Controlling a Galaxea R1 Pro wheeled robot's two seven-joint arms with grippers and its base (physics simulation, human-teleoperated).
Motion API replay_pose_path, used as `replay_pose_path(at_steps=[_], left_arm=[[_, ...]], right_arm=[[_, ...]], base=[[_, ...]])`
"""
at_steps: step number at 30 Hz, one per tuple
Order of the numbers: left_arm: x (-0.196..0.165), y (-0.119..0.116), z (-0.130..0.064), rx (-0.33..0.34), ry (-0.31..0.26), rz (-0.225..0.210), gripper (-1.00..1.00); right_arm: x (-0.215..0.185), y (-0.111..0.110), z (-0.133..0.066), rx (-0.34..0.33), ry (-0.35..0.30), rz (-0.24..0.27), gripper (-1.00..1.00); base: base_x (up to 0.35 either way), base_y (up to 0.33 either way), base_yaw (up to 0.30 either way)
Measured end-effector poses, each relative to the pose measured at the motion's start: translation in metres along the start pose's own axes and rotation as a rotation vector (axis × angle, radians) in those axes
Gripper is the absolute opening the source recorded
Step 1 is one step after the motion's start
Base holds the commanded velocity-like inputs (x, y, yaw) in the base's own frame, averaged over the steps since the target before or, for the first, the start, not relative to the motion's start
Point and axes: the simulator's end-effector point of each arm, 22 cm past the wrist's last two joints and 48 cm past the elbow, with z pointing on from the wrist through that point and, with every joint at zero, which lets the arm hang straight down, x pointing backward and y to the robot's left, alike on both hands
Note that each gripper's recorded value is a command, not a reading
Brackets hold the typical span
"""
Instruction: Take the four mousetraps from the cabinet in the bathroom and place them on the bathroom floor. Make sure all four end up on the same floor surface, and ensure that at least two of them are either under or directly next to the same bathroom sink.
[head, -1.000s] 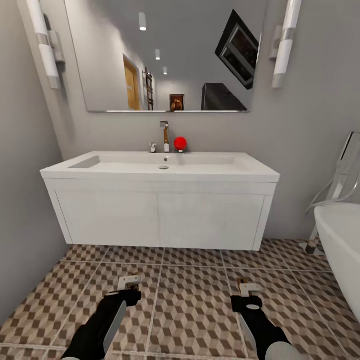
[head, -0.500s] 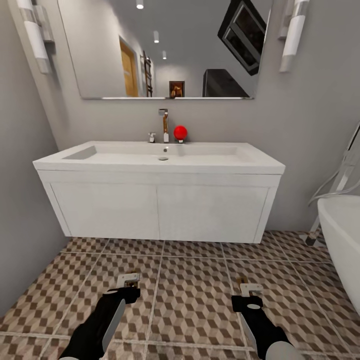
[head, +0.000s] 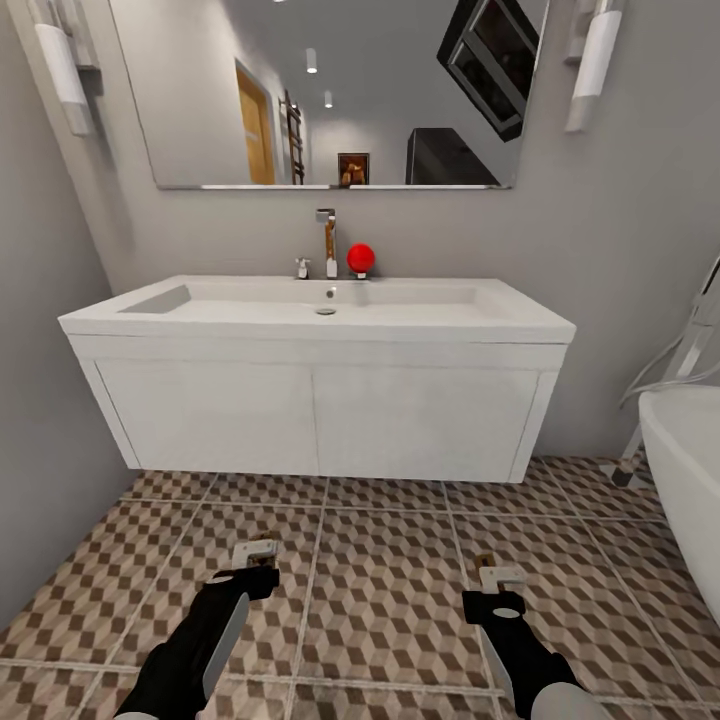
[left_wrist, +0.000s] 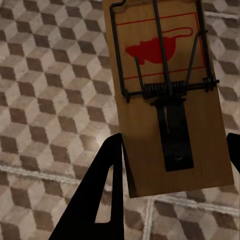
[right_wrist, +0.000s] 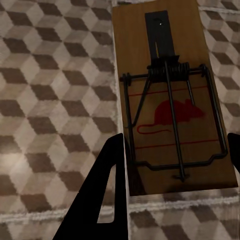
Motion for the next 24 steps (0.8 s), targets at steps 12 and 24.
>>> replay_pose_path(at_steps=[12,24], left_arm=[[0.0002,-0.0005,0.0001,0.001,0.000,-0.003,-1.00],[0.0053,-0.0004,0.0016,-0.001,0.011,0.002,-1.00]], right_arm=[[-0.0012,0.0025,-0.0001,-0.008,-0.004,-0.016,-1.00],[-0.0012,0.0023,-0.0001,-0.007,-0.004,-0.019,-1.00]], base=[[0.238,0.000,0.000],[0.206,0.000,0.000]])
